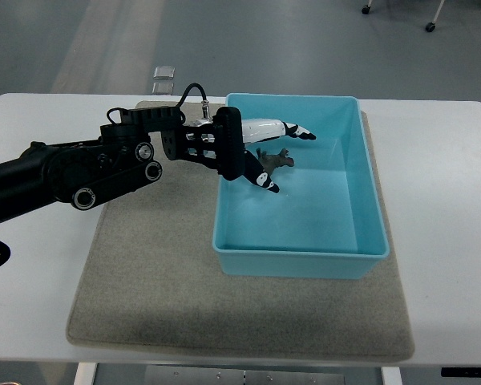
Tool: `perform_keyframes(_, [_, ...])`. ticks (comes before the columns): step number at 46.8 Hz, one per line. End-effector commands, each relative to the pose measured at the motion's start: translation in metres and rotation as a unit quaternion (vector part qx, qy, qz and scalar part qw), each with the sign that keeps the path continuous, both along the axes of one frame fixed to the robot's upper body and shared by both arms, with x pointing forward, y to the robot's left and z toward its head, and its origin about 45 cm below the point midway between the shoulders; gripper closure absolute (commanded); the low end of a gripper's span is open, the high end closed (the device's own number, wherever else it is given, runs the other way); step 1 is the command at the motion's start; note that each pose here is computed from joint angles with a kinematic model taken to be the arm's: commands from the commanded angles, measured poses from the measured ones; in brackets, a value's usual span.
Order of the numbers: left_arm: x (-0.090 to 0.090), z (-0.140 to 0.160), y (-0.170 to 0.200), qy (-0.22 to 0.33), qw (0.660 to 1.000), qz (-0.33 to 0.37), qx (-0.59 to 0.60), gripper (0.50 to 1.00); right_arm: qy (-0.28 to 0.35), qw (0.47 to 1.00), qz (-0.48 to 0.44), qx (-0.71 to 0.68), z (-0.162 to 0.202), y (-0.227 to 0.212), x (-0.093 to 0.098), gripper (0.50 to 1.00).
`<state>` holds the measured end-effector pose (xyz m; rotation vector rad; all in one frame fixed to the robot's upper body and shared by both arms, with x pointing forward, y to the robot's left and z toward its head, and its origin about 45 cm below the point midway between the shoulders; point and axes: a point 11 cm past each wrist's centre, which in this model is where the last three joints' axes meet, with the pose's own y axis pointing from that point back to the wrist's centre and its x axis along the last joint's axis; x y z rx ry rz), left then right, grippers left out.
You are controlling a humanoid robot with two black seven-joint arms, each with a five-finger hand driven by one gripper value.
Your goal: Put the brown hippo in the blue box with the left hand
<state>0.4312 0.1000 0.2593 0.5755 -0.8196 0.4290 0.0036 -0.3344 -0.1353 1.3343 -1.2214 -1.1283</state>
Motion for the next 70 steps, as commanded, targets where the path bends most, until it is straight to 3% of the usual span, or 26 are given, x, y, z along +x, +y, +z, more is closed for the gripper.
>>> perform_keyframes(1, [0.004,0.01,-0.001,0.0,1.0,0.01,-0.025,0.534,0.0,1.0,0.0,0.0,0.0,0.0,0.0,0.564])
perform_keyframes(6, [0.013,0.032,0.002,0.009,0.995,0.038,-0.09,0.508,0.0,1.0,0.0,0.0,0.0,0.0,0.0,0.564])
perform_keyframes(15, [0.03,0.062,0.018,0.029,0.972,0.101,-0.21,0.508,0.0,1.0,0.0,0.0,0.0,0.0,0.0,0.564])
perform_keyframes(25, [0.046,0.058,0.062,0.062,0.935,0.191,-0.294,0.506,0.0,1.0,0.0,0.0,0.0,0.0,0.0,0.564])
perform_keyframes(38, [0.065,0.053,0.137,0.075,0.851,0.325,-0.405,0.506,0.0,1.0,0.0,0.0,0.0,0.0,0.0,0.564])
perform_keyframes(57, [0.056,0.02,0.197,0.156,0.687,0.419,-0.572,0.506,0.0,1.0,0.0,0.0,0.0,0.0,0.0,0.564])
perform_keyframes(70, [0.048,0.005,0.212,0.163,0.668,0.434,-0.582,0.504,0.0,1.0,0.0,0.0,0.0,0.0,0.0,0.564])
